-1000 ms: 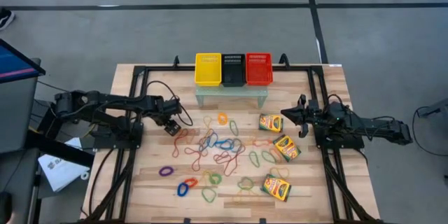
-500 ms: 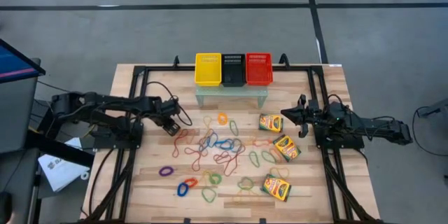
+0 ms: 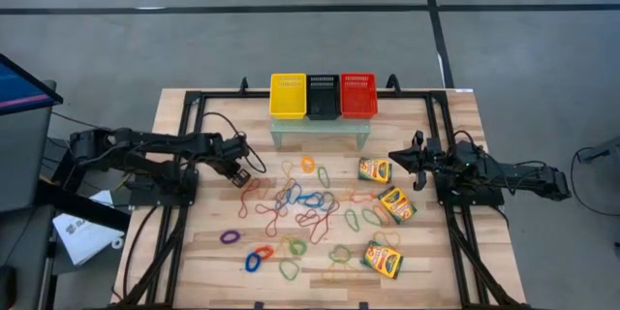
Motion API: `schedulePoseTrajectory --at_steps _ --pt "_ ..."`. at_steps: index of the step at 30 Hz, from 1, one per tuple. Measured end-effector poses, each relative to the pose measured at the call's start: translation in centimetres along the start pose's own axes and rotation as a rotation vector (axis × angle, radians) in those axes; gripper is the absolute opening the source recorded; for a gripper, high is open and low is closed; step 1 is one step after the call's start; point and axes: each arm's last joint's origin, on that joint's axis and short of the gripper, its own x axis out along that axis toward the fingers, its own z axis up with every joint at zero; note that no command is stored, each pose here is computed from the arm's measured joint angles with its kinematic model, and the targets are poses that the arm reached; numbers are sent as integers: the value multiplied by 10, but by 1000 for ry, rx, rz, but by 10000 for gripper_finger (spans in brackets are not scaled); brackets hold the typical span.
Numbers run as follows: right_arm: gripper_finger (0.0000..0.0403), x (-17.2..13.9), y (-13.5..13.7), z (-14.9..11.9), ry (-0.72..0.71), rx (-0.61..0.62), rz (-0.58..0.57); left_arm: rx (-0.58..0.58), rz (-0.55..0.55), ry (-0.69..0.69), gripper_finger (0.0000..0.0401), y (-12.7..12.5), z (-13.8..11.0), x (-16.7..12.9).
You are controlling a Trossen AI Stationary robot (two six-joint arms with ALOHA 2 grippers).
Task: Pick & Place Office Desk Supplies
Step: Put the small orange rubber band into the yellow bin on the shelf
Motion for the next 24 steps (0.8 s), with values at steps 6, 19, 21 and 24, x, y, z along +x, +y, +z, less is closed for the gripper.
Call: schedulePoseTrajectory --at_steps 6,19,21,24 --pt "17 0 0 0 5 0 -1 -35 -117 -166 0 -7 9 -15" --pt "17 0 0 0 3 -1 -5 65 -355 -568 0 -45 48 -74" --pt "17 0 0 0 4 -1 -5 89 -346 -623 0 -49 55 -86" --pt "17 0 0 0 4 -1 -5 131 -317 -708 0 -52 66 -104"
